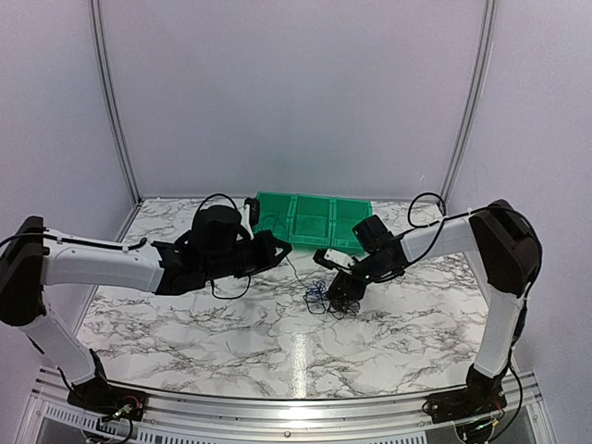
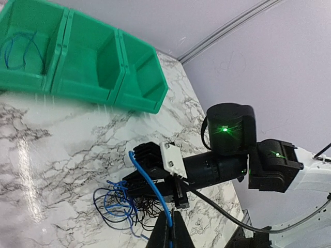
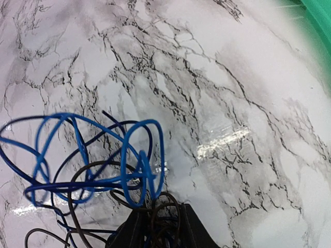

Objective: Untangle the cables

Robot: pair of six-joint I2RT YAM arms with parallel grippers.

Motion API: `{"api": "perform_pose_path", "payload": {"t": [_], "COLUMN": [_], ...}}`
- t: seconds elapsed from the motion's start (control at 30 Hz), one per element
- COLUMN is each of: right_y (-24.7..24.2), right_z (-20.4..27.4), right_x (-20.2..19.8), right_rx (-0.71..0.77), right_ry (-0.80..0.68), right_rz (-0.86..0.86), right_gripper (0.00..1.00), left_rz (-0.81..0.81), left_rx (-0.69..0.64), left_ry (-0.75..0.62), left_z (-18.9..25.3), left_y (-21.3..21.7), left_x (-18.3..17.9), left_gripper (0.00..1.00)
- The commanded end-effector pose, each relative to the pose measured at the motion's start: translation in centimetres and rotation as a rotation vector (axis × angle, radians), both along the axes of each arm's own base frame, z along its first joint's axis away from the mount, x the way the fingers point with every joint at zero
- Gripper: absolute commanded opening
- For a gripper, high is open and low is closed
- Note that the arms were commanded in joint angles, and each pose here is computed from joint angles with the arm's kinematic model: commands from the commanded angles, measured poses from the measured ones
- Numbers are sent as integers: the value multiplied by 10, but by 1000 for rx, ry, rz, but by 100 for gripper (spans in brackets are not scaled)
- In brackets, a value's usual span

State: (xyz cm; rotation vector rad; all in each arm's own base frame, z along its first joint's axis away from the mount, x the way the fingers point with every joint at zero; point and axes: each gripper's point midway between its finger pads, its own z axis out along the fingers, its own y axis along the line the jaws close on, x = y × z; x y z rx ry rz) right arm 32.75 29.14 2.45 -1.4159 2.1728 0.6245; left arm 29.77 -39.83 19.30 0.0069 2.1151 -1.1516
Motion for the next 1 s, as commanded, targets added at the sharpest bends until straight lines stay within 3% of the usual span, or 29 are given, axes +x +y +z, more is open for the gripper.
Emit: {"api": "perform_pose_path", "payload": {"t": [0.0,0.13,0.33,0.63,0.8,0.97], "right_y": [-14,-16,-17,-18,-17,-13], "right_z": [-19,-20,-22,-27,-22,-6], "right_x": [0,3,3,3,3,-1], "right_rx": [-76,-83,-88,-101,-92,-53], "right_ry": [46,42,48,55,44,22], "right_rz": [-34,-42,-42,-45,-34,0], "right_gripper": [24,25,24,25,25,28], "left_rz": [54,131,246,352,320,224], "left_rx": [82,184,225,248,239,212], "left_ry": [-171,-279,-424,-513,-482,-376], "left_z": [60,108,181,229,213,153], "left_y": [28,62,115,172,168,142], "left_x": [5,6,-6,-26,-30,-31], "left_gripper": [0,0,0,0,0,0]}}
